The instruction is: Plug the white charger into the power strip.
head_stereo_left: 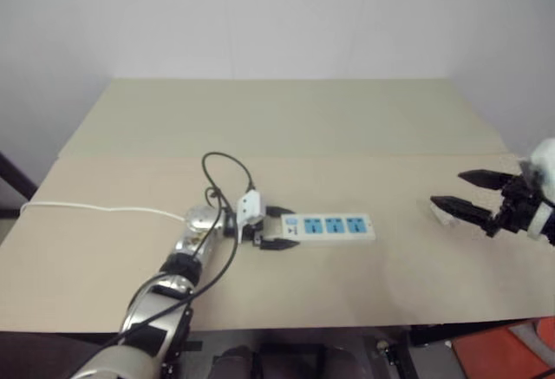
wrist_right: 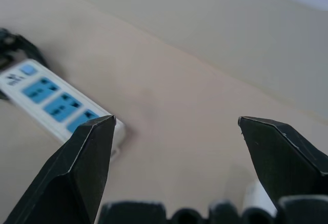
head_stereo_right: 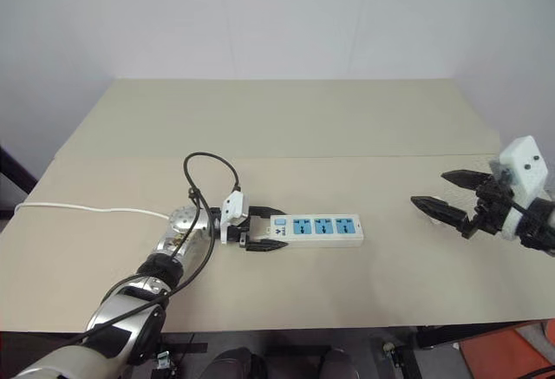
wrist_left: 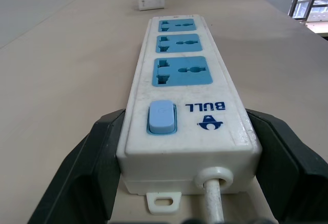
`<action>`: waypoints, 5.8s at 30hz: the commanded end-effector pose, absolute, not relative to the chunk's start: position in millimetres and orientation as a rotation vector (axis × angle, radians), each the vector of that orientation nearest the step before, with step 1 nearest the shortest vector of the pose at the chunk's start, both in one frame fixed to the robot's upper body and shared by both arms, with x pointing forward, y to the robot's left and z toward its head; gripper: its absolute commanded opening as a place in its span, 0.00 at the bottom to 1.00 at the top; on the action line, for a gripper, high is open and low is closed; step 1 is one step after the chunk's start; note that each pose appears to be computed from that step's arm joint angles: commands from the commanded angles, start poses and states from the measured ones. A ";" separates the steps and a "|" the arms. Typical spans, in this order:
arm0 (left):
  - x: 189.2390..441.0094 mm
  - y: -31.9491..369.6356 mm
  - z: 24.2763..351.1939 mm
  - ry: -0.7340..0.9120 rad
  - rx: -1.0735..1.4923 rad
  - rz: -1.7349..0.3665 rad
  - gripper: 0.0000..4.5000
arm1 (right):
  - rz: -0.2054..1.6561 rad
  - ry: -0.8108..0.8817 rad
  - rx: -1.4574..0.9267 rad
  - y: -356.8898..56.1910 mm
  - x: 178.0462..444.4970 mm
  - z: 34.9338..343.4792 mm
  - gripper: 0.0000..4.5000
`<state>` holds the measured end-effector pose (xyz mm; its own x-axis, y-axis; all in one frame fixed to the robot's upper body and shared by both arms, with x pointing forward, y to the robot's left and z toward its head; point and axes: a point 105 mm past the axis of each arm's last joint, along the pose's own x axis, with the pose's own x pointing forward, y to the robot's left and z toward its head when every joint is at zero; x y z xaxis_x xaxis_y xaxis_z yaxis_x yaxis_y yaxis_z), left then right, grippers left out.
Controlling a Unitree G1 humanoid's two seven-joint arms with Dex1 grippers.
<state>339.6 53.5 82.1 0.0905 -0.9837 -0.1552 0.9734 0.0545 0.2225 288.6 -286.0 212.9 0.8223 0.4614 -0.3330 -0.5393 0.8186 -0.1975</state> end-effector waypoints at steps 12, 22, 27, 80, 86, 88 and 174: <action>331.4 49.7 68.7 0.001 0.335 -1.520 0.72 | 0.299 0.811 -0.309 -317.9 346.4 248.9 1.00; 325.0 48.7 62.9 -0.004 0.330 -1.501 0.72 | 0.289 0.990 -0.348 -326.9 369.2 233.0 1.00; 323.1 49.0 62.6 -0.006 0.327 -1.490 0.72 | 0.295 1.023 -0.366 -326.6 372.6 219.0 1.00; 319.9 66.3 62.4 0.030 0.336 -1.424 0.72 | 0.325 1.074 -0.352 -309.6 382.3 143.2 0.25; 321.2 67.4 62.3 0.034 0.340 -1.419 0.72 | 0.315 1.086 -0.354 -314.4 379.4 141.7 0.25; 321.3 67.8 62.3 0.034 0.342 -1.419 0.72 | 0.312 1.092 -0.355 -315.8 378.3 138.4 0.25; 323.0 88.4 65.7 0.097 0.378 -1.402 0.72 | 0.534 0.547 -0.253 -260.6 423.1 215.5 0.25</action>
